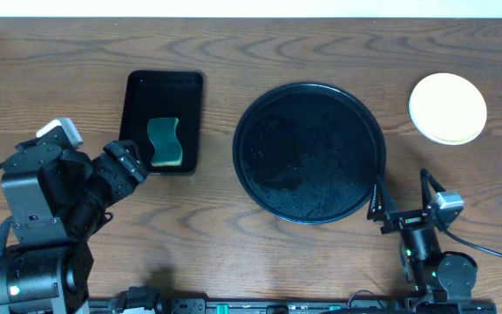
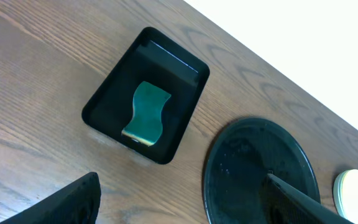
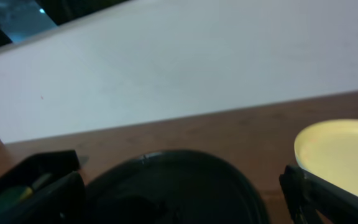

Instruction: Clean dirty plates on tray and stack at the side

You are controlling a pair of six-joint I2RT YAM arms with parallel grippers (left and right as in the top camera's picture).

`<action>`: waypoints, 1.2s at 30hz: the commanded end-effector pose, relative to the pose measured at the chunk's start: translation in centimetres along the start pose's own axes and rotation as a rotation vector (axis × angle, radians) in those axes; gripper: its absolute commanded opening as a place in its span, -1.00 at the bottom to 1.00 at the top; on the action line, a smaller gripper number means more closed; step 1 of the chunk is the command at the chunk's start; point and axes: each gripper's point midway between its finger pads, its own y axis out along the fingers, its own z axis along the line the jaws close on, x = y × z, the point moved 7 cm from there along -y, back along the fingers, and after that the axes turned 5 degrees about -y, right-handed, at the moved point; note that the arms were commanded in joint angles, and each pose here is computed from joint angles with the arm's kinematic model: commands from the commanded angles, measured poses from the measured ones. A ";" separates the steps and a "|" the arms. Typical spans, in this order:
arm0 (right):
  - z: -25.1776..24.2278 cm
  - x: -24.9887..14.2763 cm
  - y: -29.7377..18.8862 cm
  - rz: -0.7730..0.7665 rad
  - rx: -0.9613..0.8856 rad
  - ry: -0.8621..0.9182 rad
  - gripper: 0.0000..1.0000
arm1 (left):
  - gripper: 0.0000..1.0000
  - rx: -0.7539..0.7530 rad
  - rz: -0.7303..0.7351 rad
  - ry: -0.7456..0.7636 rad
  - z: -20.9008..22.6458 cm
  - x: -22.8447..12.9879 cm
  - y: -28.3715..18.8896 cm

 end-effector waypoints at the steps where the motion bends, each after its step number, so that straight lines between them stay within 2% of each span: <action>1: 0.1 -0.2 0.0 0.010 0.003 -0.049 0.98 | 0.64 -0.014 -0.004 0.001 -0.2 0.1 -0.3; 5: -0.7 -2.0 -0.2 0.110 -0.058 -0.069 0.98 | 0.64 -0.014 -0.004 0.001 -0.2 0.1 -0.3; 10: -0.8 -2.0 -0.2 0.112 -0.058 -0.167 0.99 | 0.64 -0.014 -0.004 0.001 -0.2 0.1 -0.3; 17: -1.8 -2.0 -0.3 0.110 -0.161 -0.126 0.99 | 0.64 -0.014 -0.004 0.001 -0.2 0.1 -0.3; 24: -2.0 -2.0 -0.3 0.124 -0.170 -0.284 0.99 | 0.64 -0.014 -0.004 0.001 -0.2 0.1 -0.3; 36: -1.9 -1.9 -0.3 0.119 -0.157 -0.286 0.99 | 0.64 -0.014 -0.004 0.001 -0.2 0.1 -0.3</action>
